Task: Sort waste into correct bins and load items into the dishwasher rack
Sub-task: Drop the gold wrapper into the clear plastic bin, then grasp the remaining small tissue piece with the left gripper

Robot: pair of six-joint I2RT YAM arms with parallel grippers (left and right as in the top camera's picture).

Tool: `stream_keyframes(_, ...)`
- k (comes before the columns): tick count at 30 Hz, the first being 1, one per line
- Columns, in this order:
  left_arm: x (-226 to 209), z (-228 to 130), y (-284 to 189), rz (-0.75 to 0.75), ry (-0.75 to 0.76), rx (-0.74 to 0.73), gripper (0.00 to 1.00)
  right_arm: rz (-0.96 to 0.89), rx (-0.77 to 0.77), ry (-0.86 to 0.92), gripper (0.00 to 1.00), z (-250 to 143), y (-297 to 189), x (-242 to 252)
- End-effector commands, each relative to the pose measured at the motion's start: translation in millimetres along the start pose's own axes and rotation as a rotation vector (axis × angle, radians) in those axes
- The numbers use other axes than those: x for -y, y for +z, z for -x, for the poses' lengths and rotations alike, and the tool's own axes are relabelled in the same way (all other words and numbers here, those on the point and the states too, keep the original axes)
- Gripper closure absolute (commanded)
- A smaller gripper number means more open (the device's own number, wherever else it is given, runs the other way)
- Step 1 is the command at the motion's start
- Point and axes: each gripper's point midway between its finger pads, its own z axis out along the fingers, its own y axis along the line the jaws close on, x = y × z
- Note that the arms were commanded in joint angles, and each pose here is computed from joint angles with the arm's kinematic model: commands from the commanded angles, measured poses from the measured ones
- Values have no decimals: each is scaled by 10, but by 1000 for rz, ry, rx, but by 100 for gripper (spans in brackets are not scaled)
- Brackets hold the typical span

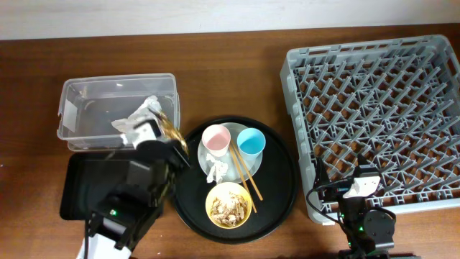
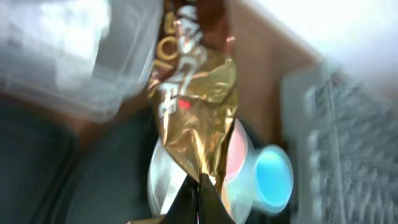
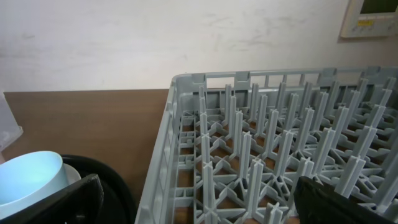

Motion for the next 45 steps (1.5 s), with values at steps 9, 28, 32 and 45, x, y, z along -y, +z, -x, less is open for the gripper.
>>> stream_keyframes(9,-1122,880,1290,190,-8,-125,100,-12,-5,9,1,-26,1,25)
stream_keyframes(28,97,-1108,62,93,559,-572,84,-12,-5,9,1,-26,1,25)
stream_keyframes(32,104,-1323,145,59,597,-563,59,-12,-5,9,1,-26,1,25)
stream_keyframes(45,-55,-1411,636,19,631,-362,47,-12,-5,9,1,-26,1,25)
